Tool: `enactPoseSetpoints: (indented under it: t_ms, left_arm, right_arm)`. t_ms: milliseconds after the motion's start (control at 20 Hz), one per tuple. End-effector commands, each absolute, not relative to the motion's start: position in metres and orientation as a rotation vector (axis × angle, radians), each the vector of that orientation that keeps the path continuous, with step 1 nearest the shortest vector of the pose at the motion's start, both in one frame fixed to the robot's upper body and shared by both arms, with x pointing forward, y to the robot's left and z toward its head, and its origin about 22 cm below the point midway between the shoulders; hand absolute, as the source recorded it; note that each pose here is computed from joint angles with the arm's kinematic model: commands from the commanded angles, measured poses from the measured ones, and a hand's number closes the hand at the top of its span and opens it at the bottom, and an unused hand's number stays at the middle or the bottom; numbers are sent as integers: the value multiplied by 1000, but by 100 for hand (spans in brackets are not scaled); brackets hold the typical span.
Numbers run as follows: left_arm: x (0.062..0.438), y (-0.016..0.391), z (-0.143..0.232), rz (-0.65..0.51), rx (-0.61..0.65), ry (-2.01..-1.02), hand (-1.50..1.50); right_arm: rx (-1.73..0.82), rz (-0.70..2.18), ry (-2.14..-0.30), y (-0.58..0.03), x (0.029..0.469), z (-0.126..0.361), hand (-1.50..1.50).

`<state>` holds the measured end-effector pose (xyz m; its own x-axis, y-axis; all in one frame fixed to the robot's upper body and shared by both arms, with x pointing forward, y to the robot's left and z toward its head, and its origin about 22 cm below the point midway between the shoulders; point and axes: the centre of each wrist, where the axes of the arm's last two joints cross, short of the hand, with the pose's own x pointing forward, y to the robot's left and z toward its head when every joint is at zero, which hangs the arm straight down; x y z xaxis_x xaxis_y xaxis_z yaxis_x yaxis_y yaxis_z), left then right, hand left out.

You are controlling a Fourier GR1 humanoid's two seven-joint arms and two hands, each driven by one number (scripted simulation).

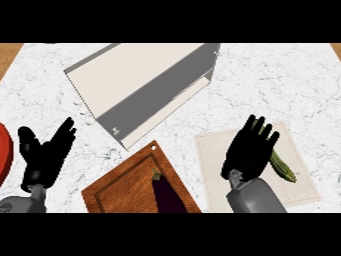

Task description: Pick the sweet potato from the placemat and place it in the tiered shelf

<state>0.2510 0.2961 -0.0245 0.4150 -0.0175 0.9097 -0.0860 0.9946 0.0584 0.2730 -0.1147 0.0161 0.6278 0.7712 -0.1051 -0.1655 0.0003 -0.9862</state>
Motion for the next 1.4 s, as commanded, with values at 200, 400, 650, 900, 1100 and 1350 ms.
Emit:
enactPoseSetpoints:
  t_ms: [200, 400, 650, 900, 1100, 1350]
  left_arm:
    - [240, 287, -34, 42, 96, -1109, 0]
    - [235, 292, -25, 37, 78, -1123, 0]
    - [247, 300, -34, 37, 107, -1102, 0]
    - [247, 276, -38, 38, 67, -1130, 0]
    - [265, 300, -31, 49, 91, -1114, 0]
    - [251, 293, -28, 25, 84, -1121, 0]
  right_arm:
    - [-1447, 667, -460, -114, 279, 2, -150]
    - [-1435, 674, -457, -124, 283, 5, -150]
    - [-1262, 927, -302, -129, 273, -34, 150]
    - [-1258, 885, -417, -115, 278, -35, 150]
    - [-1253, 916, -505, -105, 276, -28, 150]
    - [-968, 1208, -870, -77, 252, -12, 150]
